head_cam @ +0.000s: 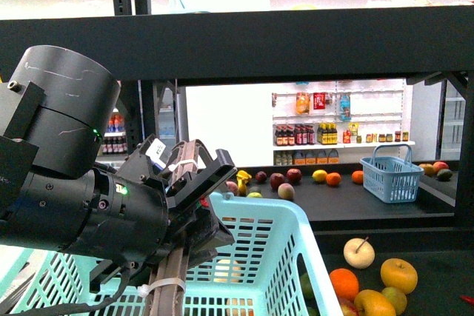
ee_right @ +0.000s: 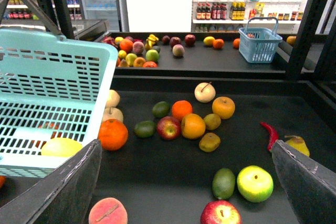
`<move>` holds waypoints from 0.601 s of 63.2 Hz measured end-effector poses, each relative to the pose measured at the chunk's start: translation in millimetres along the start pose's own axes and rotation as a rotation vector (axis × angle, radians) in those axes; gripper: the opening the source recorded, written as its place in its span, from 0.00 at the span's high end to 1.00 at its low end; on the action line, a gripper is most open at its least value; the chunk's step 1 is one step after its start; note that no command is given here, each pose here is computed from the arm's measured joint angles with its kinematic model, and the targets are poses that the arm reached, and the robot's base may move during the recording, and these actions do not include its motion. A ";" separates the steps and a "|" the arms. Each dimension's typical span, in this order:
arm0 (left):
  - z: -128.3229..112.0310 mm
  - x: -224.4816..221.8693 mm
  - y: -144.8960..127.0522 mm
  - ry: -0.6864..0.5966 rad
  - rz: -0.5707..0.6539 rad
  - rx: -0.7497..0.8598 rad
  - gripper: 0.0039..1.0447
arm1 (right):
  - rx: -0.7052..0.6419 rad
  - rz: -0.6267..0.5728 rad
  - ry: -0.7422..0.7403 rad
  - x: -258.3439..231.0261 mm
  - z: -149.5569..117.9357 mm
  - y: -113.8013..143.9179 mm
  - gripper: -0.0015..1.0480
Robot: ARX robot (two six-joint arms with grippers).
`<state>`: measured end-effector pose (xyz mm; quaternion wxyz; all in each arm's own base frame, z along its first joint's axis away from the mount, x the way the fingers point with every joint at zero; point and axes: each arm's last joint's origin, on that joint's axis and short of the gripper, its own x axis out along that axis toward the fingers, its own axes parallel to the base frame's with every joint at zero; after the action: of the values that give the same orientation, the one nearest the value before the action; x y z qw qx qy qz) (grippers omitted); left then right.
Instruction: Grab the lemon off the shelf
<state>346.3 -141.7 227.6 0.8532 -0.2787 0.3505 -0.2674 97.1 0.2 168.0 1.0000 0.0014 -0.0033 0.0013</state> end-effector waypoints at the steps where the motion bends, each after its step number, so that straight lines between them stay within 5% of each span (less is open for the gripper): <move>1: 0.0 0.0 0.0 0.000 0.000 0.000 0.74 | 0.000 0.000 0.000 0.0 0.0 0.0 0.07; 18: 16.3 -3.4 0.6 -0.184 -0.030 -0.038 0.74 | 0.000 0.000 0.000 0.0 0.0 0.0 0.07; 38: 82.0 -51.4 48.5 -0.613 0.133 -0.407 0.74 | 0.000 0.000 0.000 0.0 0.0 0.0 0.07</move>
<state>388.8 -50.5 267.6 0.8612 -0.4863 0.1419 -0.0401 97.1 0.2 168.1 1.0000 0.0014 -0.0035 0.0011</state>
